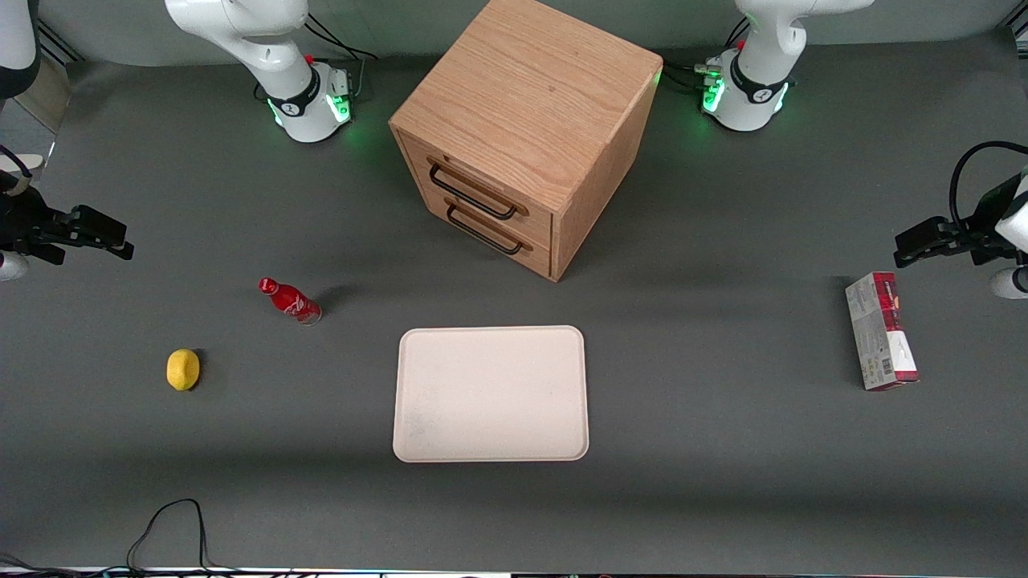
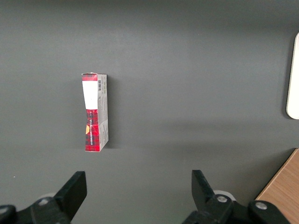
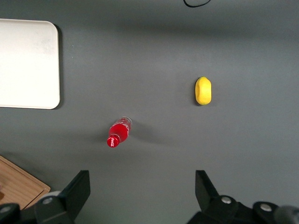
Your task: Open upper drawer
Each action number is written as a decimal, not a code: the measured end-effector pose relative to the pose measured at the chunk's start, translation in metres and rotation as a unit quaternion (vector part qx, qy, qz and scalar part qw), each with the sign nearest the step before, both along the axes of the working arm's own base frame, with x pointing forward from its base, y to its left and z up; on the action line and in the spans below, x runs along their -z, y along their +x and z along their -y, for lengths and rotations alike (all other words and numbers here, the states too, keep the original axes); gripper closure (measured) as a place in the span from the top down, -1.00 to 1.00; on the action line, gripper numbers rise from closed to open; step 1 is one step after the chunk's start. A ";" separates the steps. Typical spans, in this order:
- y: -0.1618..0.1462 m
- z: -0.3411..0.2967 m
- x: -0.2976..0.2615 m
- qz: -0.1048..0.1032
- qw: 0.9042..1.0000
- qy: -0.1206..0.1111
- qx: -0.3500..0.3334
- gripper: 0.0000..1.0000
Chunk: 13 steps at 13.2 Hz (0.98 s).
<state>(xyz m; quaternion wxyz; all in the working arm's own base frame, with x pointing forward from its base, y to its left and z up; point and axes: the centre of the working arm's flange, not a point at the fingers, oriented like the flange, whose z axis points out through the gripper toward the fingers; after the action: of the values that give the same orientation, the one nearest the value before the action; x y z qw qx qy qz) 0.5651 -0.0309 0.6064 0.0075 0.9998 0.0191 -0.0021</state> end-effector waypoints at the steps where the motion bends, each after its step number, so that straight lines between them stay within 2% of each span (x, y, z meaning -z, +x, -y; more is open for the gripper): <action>1: 0.000 0.000 0.000 0.000 1.000 0.000 0.000 1.00; 7: 0.001 -0.022 0.000 0.000 1.000 0.002 -0.019 1.00; 10: -0.002 -0.095 0.001 -0.001 0.997 0.006 -0.082 1.00; 13: -0.017 -0.184 0.007 -0.007 0.986 0.010 -0.165 1.00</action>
<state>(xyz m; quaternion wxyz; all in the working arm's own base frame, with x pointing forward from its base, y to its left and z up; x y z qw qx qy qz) 0.5484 0.1527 0.5993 -0.0022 0.9829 0.1838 -0.0081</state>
